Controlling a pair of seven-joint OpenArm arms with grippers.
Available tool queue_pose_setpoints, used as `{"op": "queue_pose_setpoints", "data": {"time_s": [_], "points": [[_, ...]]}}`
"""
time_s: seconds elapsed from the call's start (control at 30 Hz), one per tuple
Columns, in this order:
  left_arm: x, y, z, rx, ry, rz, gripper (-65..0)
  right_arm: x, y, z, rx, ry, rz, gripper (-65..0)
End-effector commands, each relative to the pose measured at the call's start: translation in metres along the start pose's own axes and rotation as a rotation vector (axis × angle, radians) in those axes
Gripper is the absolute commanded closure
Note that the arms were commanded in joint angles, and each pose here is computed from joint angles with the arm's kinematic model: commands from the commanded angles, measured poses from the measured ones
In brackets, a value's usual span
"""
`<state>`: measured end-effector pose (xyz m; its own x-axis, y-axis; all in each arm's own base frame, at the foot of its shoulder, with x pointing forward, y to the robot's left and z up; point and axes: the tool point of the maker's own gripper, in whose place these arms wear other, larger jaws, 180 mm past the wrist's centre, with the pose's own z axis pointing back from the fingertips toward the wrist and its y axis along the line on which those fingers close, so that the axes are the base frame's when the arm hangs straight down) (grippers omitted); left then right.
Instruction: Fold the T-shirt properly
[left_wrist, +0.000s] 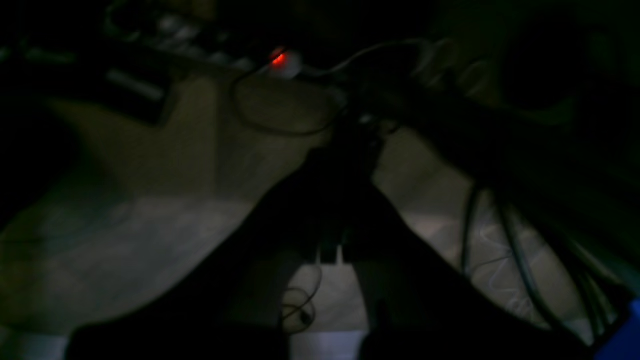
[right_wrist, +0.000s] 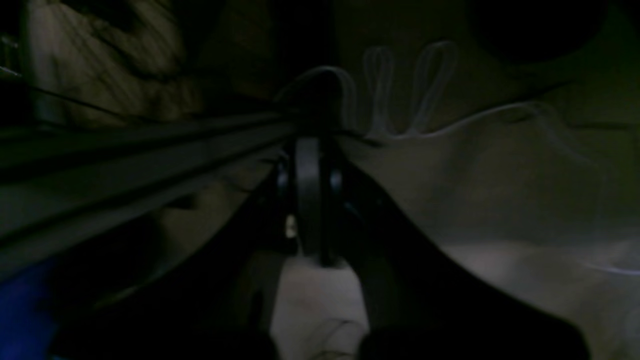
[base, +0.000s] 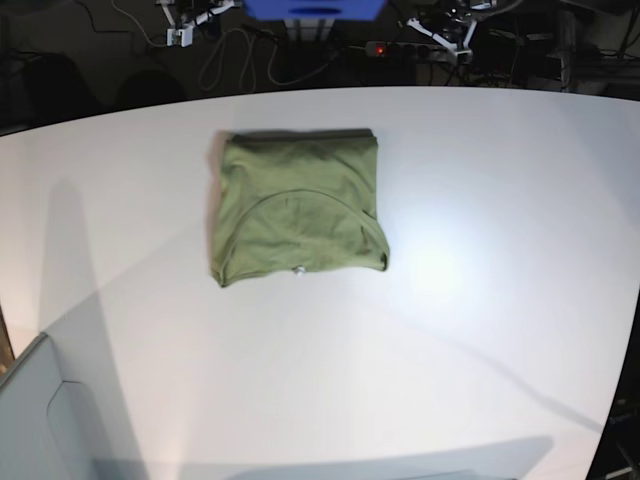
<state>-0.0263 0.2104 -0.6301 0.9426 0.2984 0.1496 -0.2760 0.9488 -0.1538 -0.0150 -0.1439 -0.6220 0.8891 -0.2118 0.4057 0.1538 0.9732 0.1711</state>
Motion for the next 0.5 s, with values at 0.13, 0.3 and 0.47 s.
{"op": "queue_pose_setpoints", "data": {"time_s": [0.13,0.3,0.47], "points": [[0.009,-0.010,-0.008,0.008,0.012,-0.099,0.0,0.003,-0.032,0.004,-0.266,-0.003,0.236,0.0],[0.006,-0.016,-0.011,0.036,0.027,-0.156,0.0,0.004,-0.030,-0.002,-0.380,0.057,0.410,0.0],[0.007,-0.018,-0.012,0.032,0.026,-0.158,0.0,-0.007,-0.004,-0.012,-0.339,0.104,0.442,0.0]]}}
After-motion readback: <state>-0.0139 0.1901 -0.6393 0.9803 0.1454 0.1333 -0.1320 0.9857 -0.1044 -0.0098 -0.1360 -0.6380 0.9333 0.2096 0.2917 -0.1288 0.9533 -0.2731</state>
